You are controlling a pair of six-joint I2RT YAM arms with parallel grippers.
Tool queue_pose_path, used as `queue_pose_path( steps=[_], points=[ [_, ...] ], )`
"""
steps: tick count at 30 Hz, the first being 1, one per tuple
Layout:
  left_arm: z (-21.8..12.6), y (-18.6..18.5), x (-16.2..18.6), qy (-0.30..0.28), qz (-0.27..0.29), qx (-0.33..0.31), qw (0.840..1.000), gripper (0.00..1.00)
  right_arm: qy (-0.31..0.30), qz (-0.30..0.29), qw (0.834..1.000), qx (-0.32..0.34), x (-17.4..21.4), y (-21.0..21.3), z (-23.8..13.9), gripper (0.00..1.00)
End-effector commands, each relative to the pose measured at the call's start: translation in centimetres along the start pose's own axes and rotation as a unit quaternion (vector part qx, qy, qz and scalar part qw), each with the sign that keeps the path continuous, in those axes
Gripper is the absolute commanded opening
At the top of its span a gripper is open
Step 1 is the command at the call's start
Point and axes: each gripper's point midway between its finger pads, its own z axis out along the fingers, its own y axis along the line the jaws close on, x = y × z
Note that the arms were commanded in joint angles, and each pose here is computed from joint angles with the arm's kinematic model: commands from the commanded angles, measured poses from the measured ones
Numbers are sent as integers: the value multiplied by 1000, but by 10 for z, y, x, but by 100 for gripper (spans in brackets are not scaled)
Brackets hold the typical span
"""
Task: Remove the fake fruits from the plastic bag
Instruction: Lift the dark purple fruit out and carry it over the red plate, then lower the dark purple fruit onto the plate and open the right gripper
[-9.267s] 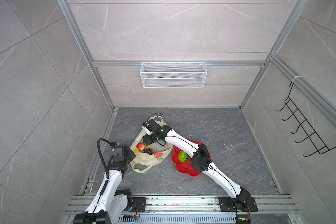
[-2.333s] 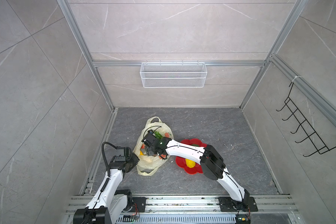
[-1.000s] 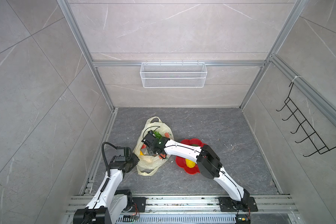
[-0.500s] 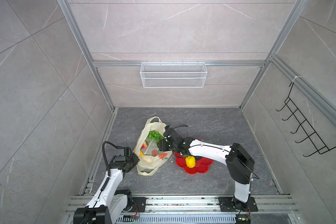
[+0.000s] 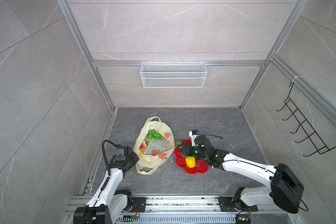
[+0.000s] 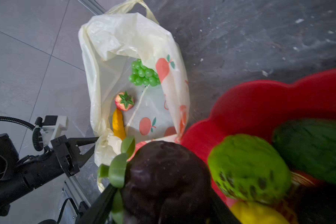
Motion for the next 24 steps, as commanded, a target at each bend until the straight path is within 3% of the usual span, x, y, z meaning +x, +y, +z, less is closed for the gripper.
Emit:
queue_pose_path(
  steps=[1,13,24],
  points=[
    [-5,-11,-15,-22,18,10,1000,0,-8,19,1000,-19,2,-2,-18,59],
    [-3,-11,-15,-17,17,7,1000,0,6,64,997,37,42,-63,-63,58],
    [-2,-11,-13,-15,17,7,1000,0,24,108,992,61,70,-104,-51,57]
  ],
)
